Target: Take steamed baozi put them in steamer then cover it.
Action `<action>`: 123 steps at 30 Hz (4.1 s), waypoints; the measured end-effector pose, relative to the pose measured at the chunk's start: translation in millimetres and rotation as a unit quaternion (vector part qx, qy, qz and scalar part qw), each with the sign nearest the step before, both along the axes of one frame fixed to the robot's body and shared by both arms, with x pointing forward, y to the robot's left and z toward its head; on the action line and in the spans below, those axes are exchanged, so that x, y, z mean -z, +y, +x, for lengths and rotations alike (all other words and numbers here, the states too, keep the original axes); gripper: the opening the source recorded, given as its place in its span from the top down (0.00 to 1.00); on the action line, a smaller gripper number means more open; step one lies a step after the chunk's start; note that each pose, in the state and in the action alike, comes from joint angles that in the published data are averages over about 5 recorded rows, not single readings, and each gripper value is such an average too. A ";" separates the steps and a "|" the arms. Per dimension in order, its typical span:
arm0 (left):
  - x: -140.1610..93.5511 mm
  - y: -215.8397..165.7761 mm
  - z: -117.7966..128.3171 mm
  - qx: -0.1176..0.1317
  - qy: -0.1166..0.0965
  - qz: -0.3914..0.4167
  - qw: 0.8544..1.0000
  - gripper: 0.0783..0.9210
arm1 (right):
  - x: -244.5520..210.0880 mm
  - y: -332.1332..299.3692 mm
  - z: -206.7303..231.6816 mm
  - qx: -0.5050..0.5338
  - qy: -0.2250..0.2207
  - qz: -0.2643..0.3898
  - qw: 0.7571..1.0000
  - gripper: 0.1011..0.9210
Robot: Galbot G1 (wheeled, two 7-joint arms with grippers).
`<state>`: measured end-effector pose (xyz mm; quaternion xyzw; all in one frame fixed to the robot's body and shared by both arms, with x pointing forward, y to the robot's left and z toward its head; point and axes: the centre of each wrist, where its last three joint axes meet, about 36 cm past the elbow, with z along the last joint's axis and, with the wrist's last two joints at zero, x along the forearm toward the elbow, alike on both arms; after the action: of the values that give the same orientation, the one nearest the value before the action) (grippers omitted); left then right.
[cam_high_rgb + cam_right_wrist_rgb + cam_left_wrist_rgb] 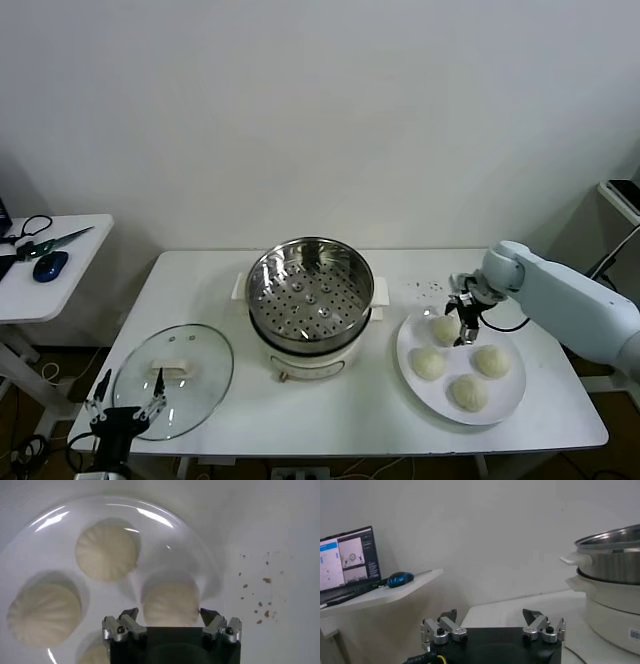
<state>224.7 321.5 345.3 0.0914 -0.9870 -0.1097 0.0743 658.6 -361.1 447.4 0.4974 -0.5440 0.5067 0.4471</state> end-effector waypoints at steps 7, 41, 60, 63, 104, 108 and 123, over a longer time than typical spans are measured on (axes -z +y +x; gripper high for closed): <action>0.4 0.3 -0.7 0.000 0.001 0.000 1.000 0.12 | 2.0 1.8 1.5 -0.002 -0.001 -0.004 1.000 0.19; 0.7 -1.0 -9.4 0.010 0.006 0.003 1.000 0.12 | -183.0 79.0 51.1 -0.192 -0.087 0.004 0.978 0.28; 1.8 -3.9 -11.1 0.028 0.018 0.012 0.999 0.12 | -251.8 284.8 50.2 -0.530 -0.127 -0.095 0.833 0.27; 1.8 -4.0 -10.1 0.030 0.018 0.014 0.999 0.12 | -237.7 307.8 46.9 -0.568 -0.128 -0.113 0.805 0.27; 7.1 -1.8 -15.3 0.029 0.032 0.024 0.999 0.12 | -148.4 380.0 41.7 -0.671 -0.117 -0.158 0.715 0.12; 5.5 -3.1 -14.5 0.030 0.031 0.025 0.999 0.12 | -166.0 369.3 40.7 -0.667 -0.120 -0.156 0.719 0.12; -1.9 -6.1 -14.4 0.037 0.029 0.032 0.998 0.12 | -240.7 230.2 48.5 -0.457 -0.139 -0.051 0.877 0.12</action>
<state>210.3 315.4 347.2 0.0534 -0.9832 -0.1461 0.0959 707.1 -130.9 688.1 0.5912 -0.2859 0.7460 0.1102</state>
